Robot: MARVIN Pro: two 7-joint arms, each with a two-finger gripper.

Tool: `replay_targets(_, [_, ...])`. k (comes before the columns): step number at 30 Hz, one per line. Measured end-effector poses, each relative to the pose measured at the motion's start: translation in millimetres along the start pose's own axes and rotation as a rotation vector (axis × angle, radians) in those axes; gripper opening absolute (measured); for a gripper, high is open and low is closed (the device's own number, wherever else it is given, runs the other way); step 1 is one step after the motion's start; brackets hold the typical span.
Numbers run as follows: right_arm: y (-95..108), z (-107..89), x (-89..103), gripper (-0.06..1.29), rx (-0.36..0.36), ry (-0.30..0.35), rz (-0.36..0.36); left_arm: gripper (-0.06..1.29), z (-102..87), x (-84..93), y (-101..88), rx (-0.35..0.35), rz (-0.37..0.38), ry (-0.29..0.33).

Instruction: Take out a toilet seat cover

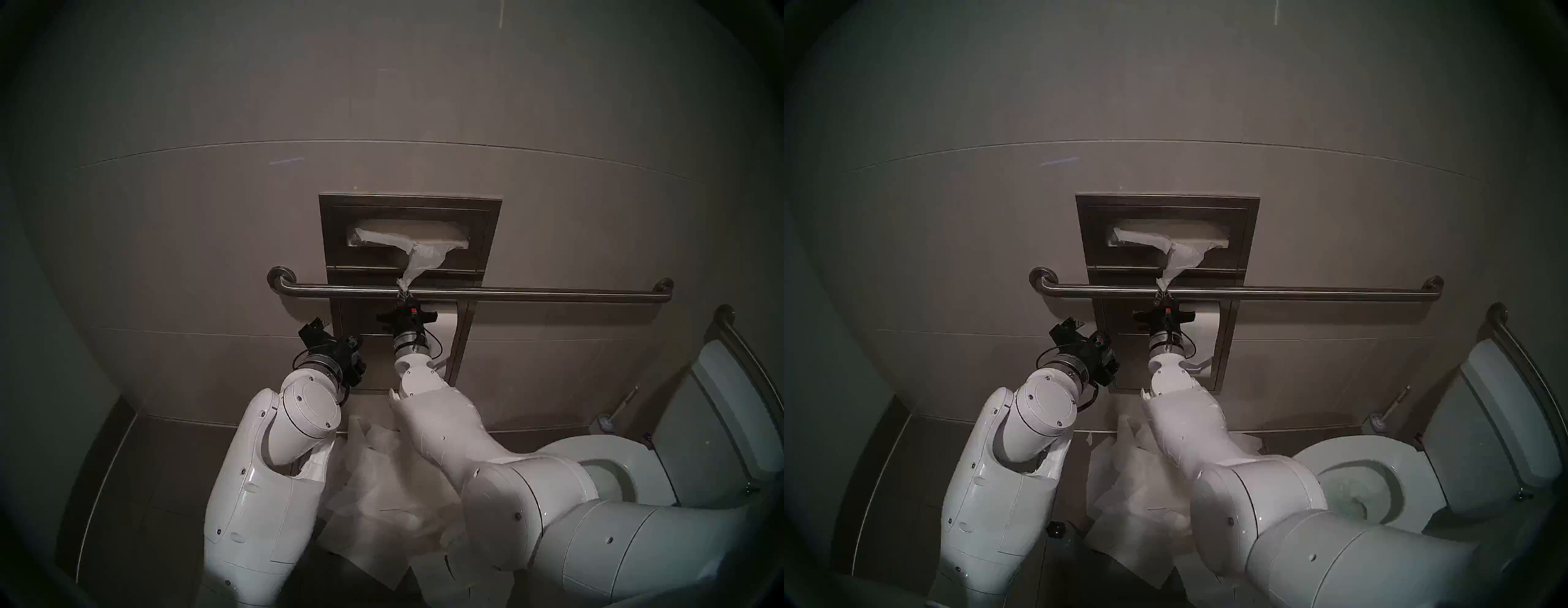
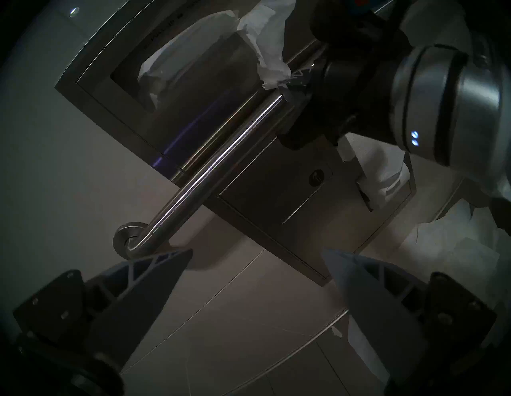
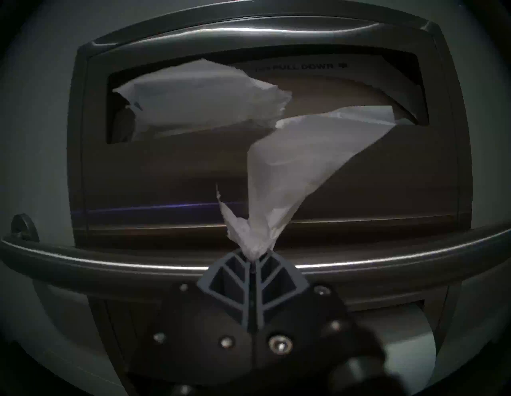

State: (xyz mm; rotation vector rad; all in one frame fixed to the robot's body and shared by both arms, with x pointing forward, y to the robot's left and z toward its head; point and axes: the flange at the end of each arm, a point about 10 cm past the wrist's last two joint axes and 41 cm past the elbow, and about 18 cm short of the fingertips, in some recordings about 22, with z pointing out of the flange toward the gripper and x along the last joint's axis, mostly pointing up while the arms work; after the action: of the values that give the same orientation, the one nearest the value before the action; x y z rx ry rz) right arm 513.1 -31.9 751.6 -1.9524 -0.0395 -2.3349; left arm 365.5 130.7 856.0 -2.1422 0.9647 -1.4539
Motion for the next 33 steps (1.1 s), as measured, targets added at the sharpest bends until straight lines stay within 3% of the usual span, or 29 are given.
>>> replay_targets(8, [10.6,-13.3,-1.0,-0.04,-0.004,0.065,-0.029,1.26,0.1,0.0,0.0,0.000,0.000,0.000])
replay_targets(15, [54.2,0.9,27.9,-0.04,-0.090,0.218,-0.064,1.26,0.3,-0.3,0.3,-0.001,0.000,-0.001])
replay_targets(22, [84.7,8.7,53.1,-0.04,-0.141,0.333,-0.095,1.26,0.3,-0.3,0.3,-0.001,0.000,-0.001])
replay_targets(33, [94.2,-1.0,72.6,-0.04,-0.133,0.440,-0.134,1.26,0.1,0.1,0.0,0.000,0.000,0.000])
